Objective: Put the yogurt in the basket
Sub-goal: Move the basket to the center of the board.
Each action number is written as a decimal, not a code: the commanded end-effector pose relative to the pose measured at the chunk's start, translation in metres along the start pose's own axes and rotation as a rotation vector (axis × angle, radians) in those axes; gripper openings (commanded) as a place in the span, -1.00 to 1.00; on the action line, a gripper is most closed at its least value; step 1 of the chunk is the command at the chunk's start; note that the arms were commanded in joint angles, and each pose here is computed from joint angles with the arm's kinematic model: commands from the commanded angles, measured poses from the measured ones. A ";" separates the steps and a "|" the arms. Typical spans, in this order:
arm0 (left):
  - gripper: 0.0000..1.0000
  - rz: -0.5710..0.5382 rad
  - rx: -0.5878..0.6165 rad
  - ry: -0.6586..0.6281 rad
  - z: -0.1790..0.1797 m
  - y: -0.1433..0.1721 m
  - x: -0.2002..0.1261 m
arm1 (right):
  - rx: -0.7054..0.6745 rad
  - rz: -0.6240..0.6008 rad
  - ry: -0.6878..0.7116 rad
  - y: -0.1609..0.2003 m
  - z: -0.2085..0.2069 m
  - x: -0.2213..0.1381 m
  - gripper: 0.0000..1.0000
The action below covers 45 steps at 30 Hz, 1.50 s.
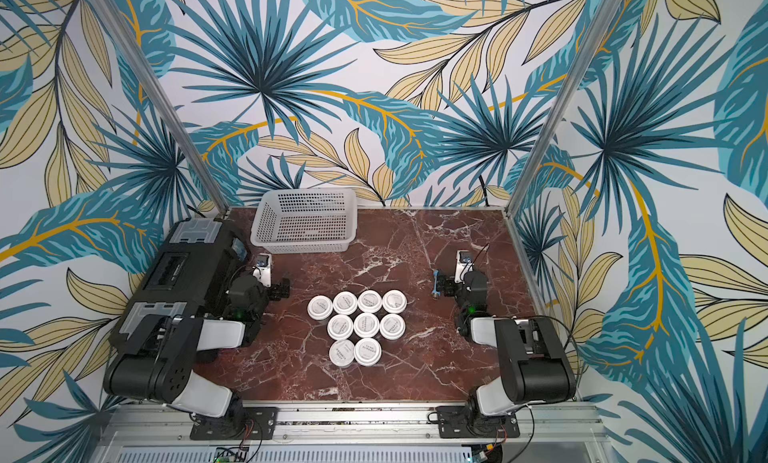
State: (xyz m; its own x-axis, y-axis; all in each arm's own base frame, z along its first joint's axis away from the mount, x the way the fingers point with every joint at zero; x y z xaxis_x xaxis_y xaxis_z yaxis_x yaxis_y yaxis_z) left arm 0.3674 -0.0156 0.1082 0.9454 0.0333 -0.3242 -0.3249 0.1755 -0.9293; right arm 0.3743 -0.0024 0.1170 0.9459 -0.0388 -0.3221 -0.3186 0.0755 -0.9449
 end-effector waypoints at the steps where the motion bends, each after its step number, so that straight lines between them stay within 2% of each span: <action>1: 1.00 -0.035 -0.007 -0.012 0.005 -0.015 0.003 | -0.003 -0.010 -0.011 0.000 0.002 -0.002 0.99; 14: 1.00 -0.037 -0.006 -0.012 0.005 -0.015 0.003 | -0.016 -0.019 -0.023 -0.002 0.004 -0.004 0.99; 16: 1.00 -0.042 -0.002 0.002 0.003 -0.017 0.002 | -0.034 -0.007 -0.053 -0.009 0.010 -0.006 0.99; 21: 1.00 -0.025 0.003 0.019 0.002 -0.039 -0.007 | -0.022 0.036 -0.023 -0.035 0.014 -0.021 0.99; 25: 1.00 0.036 -0.072 -0.010 0.012 -0.059 -0.017 | 0.100 0.046 -0.003 -0.063 0.018 -0.032 0.99; 29: 1.00 0.059 -0.192 0.045 0.009 -0.089 -0.026 | 0.212 0.141 0.006 -0.093 0.027 -0.035 0.99; 31: 1.00 0.062 -0.233 0.075 0.007 -0.101 -0.029 | 0.257 0.218 -0.056 -0.101 0.040 -0.036 0.99; 33: 0.98 0.062 -0.258 0.117 0.003 -0.113 -0.030 | 0.276 0.241 -0.207 -0.114 0.063 -0.034 0.99; 38: 0.73 0.084 -0.332 0.204 -0.005 -0.133 -0.019 | 0.491 0.114 -0.513 -0.147 0.103 -0.025 0.99; 40: 0.70 0.100 -0.354 0.223 -0.006 -0.137 -0.009 | 0.532 0.188 -0.566 -0.148 0.116 -0.012 0.99; 45: 0.65 0.194 -0.395 0.238 -0.006 -0.135 0.018 | 0.412 0.287 -0.523 -0.139 0.152 0.019 0.99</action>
State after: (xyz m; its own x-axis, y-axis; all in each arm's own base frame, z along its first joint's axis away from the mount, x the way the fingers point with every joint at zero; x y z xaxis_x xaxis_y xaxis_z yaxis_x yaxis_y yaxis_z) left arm 0.4188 -0.0456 0.2226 0.8754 -0.1752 -0.4505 -0.4765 -0.1569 -0.8650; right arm 0.4455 0.1125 0.2497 0.8079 0.4684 -0.3576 -0.5618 0.4290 -0.7073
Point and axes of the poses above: each gripper's point midway between its finger pads, its own x axis out along the fingers, its own z axis along the line the jaws close on, y = z × x, the point moved 3 cm from there along -x, back along the fingers, and after that the axes turned 4 degrees about x, right-handed, at the moved point
